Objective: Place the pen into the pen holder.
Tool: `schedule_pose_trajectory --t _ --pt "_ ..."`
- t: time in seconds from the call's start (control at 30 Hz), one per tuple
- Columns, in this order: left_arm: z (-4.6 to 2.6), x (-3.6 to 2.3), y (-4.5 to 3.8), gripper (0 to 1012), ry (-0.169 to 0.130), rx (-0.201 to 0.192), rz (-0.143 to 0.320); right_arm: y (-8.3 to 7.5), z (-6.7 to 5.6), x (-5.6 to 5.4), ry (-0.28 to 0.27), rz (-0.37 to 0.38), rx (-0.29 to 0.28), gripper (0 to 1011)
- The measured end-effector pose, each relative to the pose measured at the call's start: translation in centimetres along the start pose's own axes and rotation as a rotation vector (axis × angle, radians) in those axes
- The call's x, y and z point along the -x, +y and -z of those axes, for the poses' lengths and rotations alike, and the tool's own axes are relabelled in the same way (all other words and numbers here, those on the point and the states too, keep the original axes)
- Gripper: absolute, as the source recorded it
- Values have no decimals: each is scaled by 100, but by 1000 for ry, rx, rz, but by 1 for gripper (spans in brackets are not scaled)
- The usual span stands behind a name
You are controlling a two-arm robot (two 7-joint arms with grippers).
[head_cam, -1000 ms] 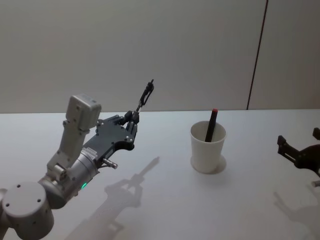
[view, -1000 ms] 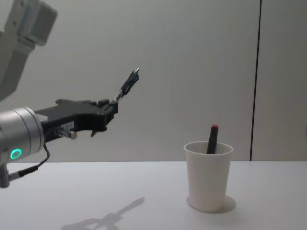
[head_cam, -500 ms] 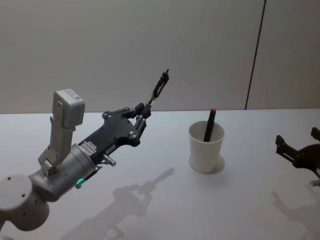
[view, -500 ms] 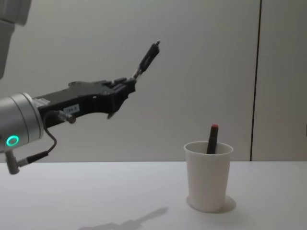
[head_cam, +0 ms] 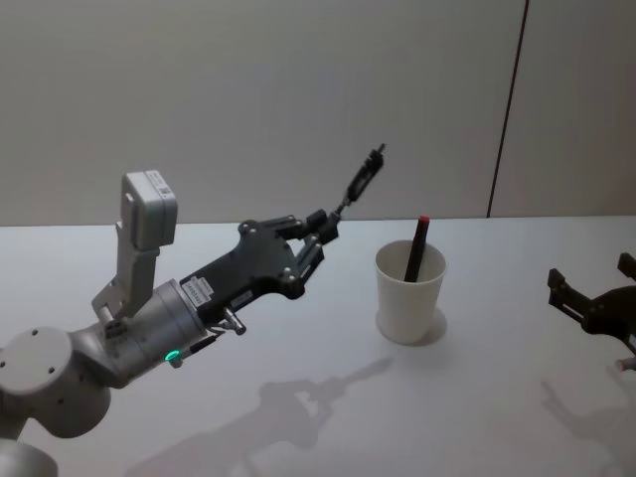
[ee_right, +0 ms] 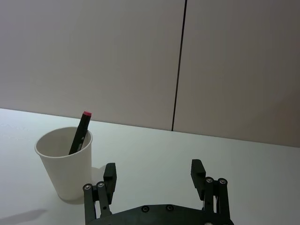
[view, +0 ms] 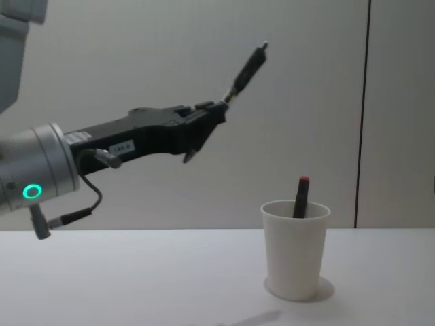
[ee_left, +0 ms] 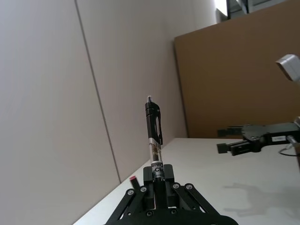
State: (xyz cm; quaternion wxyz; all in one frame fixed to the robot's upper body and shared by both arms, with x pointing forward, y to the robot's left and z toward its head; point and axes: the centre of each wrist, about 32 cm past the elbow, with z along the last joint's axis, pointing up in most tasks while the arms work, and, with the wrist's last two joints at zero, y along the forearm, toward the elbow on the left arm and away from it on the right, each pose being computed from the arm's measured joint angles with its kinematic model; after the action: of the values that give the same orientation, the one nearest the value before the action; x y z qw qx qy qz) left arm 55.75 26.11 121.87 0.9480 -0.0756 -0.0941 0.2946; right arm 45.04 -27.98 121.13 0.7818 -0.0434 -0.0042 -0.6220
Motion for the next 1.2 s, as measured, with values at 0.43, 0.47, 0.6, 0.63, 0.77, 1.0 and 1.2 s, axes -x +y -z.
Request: schedule_pose_trajectory --t 0.43,0.47,0.6,0.63,0.77,1.0,1.2 --pt "7 14 -171 140 -19 -63 82 0 0 0 0 0 0 1001" --pt "8 16 -184 140 -22 -69 85 0 0 0 0 0 0 1002" --pt "14 31 -241 140 -37 -98 93 0 0 0 0 0 0 1001" --pt "15 34 -250 140 -39 -102 93 0 0 0 0 0 0 1001" --pt "22 49 -294 140 -48 -122 94 0 0 0 0 0 0 1001" --pt "32 77 -346 140 -46 -142 104 0 0 0 0 0 0 1001" --pt "39 102 -367 140 -36 -151 117 0 0 0 0 0 0 1001"
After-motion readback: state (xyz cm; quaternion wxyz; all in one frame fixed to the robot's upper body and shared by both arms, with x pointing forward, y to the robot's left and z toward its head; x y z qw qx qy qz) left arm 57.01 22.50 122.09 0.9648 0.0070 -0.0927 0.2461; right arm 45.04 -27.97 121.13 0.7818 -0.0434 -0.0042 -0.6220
